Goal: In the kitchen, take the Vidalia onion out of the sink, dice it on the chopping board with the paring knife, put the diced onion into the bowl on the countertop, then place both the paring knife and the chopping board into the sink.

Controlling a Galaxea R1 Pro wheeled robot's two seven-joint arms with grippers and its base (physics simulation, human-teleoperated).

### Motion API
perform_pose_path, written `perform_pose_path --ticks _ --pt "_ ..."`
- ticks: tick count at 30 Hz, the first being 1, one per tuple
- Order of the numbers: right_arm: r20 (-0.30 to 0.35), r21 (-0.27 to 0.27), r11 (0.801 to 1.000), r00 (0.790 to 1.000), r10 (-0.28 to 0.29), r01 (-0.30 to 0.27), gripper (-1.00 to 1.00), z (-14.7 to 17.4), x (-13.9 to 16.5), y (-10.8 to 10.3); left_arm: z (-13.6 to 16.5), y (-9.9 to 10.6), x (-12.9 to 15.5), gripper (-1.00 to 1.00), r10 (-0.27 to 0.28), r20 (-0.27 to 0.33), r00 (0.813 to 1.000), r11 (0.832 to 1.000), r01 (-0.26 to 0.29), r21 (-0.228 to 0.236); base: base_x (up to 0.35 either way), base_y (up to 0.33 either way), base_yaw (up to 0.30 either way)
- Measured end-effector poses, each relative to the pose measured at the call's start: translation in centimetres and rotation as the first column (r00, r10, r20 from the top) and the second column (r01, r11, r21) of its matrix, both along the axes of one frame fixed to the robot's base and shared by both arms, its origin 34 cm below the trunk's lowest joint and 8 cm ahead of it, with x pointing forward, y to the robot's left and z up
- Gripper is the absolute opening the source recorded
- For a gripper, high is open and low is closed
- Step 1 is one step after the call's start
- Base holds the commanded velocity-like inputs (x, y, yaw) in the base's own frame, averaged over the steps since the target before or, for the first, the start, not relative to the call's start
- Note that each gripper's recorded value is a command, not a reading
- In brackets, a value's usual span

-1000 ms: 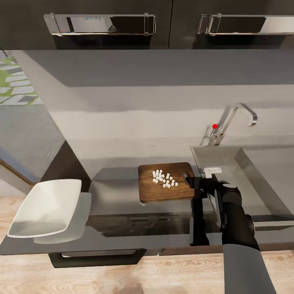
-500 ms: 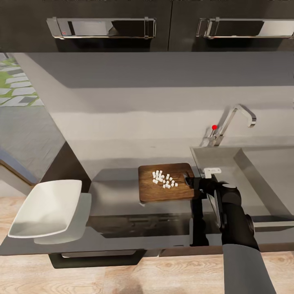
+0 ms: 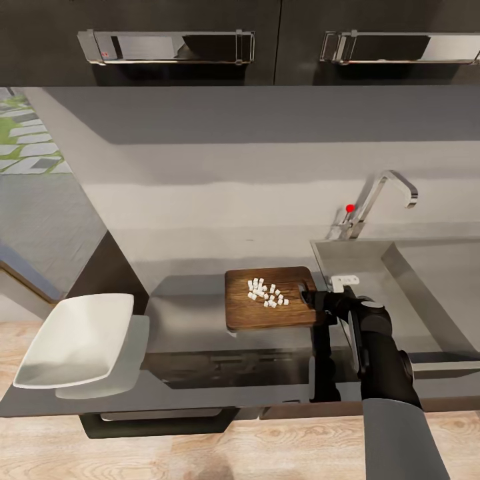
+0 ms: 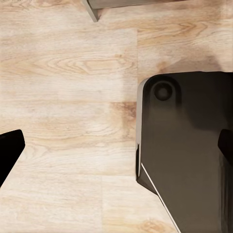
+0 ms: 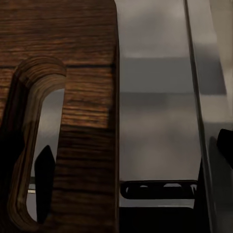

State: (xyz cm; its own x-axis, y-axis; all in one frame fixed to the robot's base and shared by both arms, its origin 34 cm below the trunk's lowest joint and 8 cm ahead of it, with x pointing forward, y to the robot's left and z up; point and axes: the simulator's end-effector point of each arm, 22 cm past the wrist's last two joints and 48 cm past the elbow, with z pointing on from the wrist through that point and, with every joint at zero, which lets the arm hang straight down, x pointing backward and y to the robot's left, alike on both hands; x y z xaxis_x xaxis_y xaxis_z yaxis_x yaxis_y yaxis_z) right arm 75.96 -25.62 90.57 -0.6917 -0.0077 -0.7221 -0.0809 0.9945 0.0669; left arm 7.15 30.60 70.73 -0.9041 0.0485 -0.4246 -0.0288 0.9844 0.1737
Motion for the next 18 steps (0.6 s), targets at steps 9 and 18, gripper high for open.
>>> perform_pose_path --ticks 9,18 --pt "0.000 0.001 1.000 1.000 -0.001 0.001 1.00 0.00 0.00 -0.03 -0.01 0.00 -0.01 1.00 0.000 -0.001 1.000 1.000 0.000 0.000 0.000 0.000 0.000" --pt "0.000 0.000 1.000 1.000 -0.001 0.001 1.00 0.00 0.00 0.00 -0.01 0.00 -0.01 1.00 0.000 -0.001 1.000 1.000 0.000 0.000 0.000 0.000 0.000"
